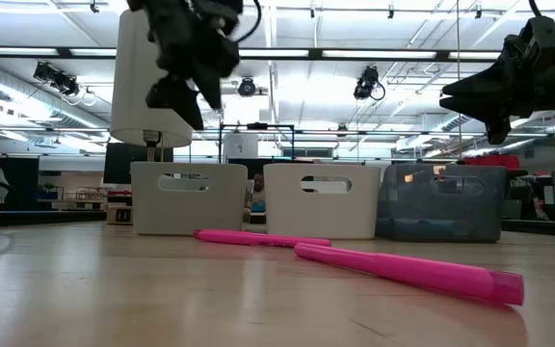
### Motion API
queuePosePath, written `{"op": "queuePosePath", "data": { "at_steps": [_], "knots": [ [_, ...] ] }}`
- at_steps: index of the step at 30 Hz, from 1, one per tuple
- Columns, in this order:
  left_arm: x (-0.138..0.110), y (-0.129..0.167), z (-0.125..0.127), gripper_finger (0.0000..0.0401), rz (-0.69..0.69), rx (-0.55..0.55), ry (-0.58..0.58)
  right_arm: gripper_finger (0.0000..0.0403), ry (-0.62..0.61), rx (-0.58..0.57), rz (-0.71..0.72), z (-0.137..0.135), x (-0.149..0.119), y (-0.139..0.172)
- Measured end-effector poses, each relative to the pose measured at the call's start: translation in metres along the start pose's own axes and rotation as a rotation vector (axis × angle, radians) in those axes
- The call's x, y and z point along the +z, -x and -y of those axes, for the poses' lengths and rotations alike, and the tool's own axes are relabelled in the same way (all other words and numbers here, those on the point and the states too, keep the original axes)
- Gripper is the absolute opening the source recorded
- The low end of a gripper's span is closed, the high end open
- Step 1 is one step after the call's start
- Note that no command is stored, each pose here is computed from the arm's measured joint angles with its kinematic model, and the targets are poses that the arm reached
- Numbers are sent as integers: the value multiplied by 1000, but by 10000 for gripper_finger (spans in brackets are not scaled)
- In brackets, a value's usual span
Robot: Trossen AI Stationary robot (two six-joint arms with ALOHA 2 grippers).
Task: Pick & Place Markers
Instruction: Put the yellow highlighter pen into the white bin
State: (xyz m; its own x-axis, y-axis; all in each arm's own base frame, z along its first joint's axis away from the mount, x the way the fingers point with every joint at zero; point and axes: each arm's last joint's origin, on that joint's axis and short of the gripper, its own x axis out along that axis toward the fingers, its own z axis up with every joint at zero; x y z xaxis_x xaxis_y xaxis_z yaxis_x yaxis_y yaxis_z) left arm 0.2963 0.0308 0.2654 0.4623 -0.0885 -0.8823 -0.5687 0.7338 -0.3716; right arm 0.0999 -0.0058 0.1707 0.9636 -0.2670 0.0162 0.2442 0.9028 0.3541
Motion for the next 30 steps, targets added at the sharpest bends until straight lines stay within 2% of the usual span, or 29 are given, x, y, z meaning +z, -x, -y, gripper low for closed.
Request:
{"op": "queuePosePath", "data": {
  "at_steps": [8,13,16,21,25,30],
  "knots": [
    [-34,33,13,234,-81,-71,-305,111,0,0,0,0,0,0],
    [-61,39,14,234,-116,-132,-434,111,0,0,0,0,0,0],
    [-82,34,8,234,-184,-178,-474,111,0,0,0,0,0,0],
    [-112,26,-9,234,-272,-199,-472,111,0,0,0,0,0,0],
    [-128,26,-17,234,-236,-245,-518,111,0,0,0,0,0,0],
    [-135,33,-21,234,-78,-360,-591,111,0,0,0,0,0,0]
  ]
}}
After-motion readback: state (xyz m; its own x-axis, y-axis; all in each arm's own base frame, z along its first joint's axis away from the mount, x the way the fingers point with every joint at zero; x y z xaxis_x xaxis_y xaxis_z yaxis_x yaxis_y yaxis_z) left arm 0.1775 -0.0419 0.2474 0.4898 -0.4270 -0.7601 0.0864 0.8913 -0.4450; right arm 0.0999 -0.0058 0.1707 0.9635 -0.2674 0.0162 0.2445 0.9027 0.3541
